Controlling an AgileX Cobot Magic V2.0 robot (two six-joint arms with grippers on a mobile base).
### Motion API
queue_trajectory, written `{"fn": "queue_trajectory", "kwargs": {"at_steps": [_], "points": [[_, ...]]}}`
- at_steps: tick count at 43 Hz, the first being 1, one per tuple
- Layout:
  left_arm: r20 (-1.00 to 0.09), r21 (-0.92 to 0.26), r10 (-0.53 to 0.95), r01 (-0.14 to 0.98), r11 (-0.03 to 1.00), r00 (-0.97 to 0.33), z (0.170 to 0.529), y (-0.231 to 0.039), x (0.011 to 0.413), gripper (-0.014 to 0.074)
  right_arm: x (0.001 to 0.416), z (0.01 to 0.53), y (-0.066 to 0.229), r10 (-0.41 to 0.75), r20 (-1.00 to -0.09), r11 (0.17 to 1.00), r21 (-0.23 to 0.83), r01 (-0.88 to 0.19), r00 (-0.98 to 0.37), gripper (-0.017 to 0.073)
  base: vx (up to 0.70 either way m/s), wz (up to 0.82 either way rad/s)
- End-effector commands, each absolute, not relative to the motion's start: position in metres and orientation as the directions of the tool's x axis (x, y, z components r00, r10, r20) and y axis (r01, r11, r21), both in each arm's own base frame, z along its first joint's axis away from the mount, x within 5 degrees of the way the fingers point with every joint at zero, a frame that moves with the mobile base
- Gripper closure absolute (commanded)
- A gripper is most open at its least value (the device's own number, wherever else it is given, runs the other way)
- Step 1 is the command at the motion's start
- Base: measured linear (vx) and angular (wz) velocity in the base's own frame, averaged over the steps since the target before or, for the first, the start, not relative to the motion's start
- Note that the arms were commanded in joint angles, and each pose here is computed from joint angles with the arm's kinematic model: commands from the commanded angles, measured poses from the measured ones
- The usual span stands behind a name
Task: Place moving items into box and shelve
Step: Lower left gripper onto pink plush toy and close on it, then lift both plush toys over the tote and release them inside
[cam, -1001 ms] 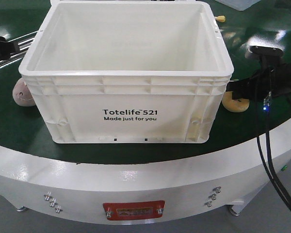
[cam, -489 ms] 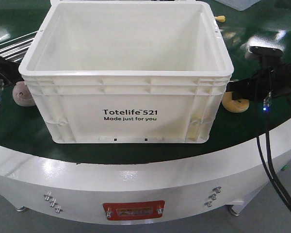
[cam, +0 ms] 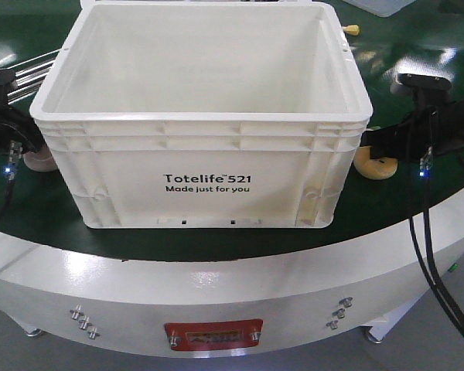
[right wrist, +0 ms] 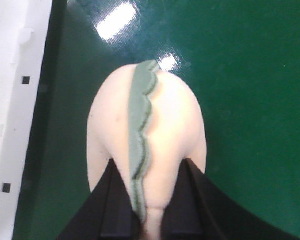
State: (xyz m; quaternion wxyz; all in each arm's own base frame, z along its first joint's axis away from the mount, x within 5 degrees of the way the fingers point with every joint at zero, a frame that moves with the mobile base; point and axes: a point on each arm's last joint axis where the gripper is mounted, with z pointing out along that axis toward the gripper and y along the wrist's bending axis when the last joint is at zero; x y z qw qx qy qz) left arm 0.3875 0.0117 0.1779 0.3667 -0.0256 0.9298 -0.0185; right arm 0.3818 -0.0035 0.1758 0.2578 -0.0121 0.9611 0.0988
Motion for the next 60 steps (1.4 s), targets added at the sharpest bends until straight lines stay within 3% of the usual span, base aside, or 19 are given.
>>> {"fn": "queue_trajectory", "kwargs": {"at_steps": [1,11,12,13,41,42,43,60], "points": [[-0.732,-0.056,-0.067,-0.038,0.998,-0.678,0.199,0.012,0.391,0.0603,0.385,0.200,-0.005,0.020,-0.564,0.982,0.168,-0.090,-0.826,0.0564,0.00,0.00],[-0.780,-0.050,-0.065,-0.042,0.998,-0.623,0.216,0.013,0.390,0.0602,0.389,0.205,-0.007,-0.010,-0.603,0.985,0.131,-0.111,-0.797,0.0564,0.00,0.00],[-0.872,-0.041,-0.061,-0.052,0.998,-0.485,0.258,0.014,0.382,0.0602,0.394,0.239,-0.010,-0.019,-0.713,0.991,0.082,-0.110,-0.701,0.0564,0.00,0.00],[-0.878,-0.040,-0.060,-0.053,0.998,-0.474,0.262,0.014,0.381,0.0602,0.395,0.243,-0.010,-0.018,-0.725,0.991,0.077,-0.108,-0.689,0.0564,0.00,0.00],[-0.998,-0.035,-0.039,-0.057,0.998,-0.058,0.383,0.011,0.322,0.0602,0.349,0.368,-0.010,-0.114,-0.932,0.990,-0.079,-0.114,-0.344,0.0564,0.00,0.00],[-0.999,0.025,0.024,0.020,0.999,0.029,0.409,-0.012,0.306,0.0601,0.329,0.396,0.002,-0.114,-0.962,0.987,-0.080,-0.142,-0.250,0.0564,0.00,0.00],[-0.999,0.039,0.038,0.038,0.999,0.038,0.411,-0.018,0.306,0.0601,0.328,0.397,0.006,-0.133,-0.962,0.983,-0.098,-0.155,-0.239,0.0564,0.00,0.00],[-0.998,0.051,0.042,0.243,0.969,0.044,0.410,-0.083,0.305,0.0600,0.316,0.404,0.096,-0.182,-0.977,0.918,-0.126,-0.377,-0.116,0.0564,0.00,0.00]]}}
